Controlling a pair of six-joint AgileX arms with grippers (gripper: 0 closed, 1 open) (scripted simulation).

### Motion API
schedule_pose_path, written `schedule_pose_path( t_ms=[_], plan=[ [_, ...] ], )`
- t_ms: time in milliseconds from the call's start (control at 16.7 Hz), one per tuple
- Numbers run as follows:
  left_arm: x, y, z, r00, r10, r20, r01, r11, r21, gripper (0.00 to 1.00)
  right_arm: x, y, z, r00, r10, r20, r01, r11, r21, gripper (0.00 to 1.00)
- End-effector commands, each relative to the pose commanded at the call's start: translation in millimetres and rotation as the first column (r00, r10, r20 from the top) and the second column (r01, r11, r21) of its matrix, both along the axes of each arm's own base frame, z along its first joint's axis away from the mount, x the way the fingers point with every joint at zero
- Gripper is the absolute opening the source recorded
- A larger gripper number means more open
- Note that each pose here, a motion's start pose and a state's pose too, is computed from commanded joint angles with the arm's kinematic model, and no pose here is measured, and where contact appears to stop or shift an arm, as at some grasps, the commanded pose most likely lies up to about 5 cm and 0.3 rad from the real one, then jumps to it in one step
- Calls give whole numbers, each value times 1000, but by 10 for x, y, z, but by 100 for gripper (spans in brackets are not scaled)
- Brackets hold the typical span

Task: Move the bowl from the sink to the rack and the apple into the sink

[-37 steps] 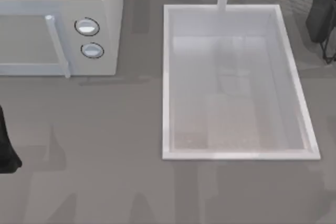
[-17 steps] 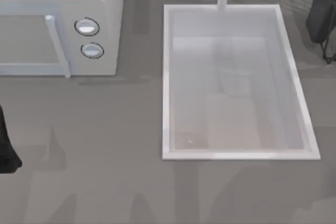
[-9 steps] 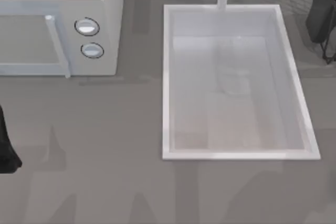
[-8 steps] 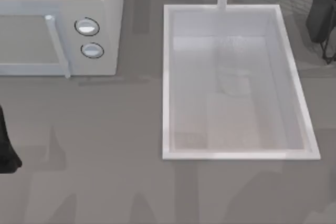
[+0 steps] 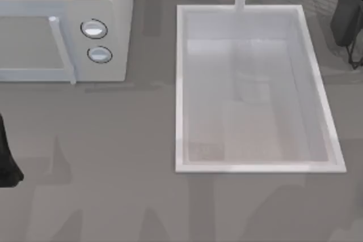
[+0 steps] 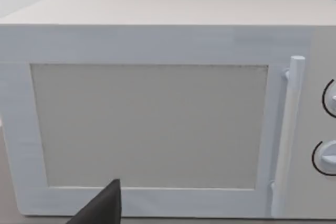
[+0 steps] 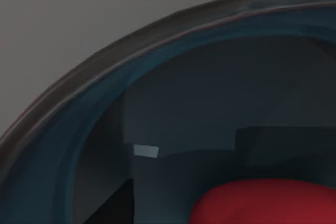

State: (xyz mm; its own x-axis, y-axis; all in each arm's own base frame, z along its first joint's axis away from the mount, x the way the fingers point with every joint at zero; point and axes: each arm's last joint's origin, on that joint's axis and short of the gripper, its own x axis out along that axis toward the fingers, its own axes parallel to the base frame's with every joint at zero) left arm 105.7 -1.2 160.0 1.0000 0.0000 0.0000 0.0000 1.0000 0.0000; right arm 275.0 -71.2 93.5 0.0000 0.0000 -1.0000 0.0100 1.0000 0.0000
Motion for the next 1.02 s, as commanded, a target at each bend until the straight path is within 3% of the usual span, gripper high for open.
schedule_pose_path(
  t_ms=[420, 900, 960, 1020],
  plan=[
    [0, 0, 0, 1000, 0, 0, 0, 1000, 0, 100, 0, 0, 0, 1000, 0, 0, 0, 1000, 0, 2],
    [0, 0, 0, 1000, 0, 0, 0, 1000, 0, 100, 0, 0, 0, 1000, 0, 0, 0, 1000, 0, 0],
    [0, 0, 0, 1000, 0, 0, 0, 1000, 0, 100, -4, -9, 320, 999, -15, 47, 16, 999, -40, 0],
    [0, 0, 0, 1000, 0, 0, 0, 1000, 0, 100, 0, -10, 329, 999, -14, 48, 16, 999, -40, 0]
  ],
)
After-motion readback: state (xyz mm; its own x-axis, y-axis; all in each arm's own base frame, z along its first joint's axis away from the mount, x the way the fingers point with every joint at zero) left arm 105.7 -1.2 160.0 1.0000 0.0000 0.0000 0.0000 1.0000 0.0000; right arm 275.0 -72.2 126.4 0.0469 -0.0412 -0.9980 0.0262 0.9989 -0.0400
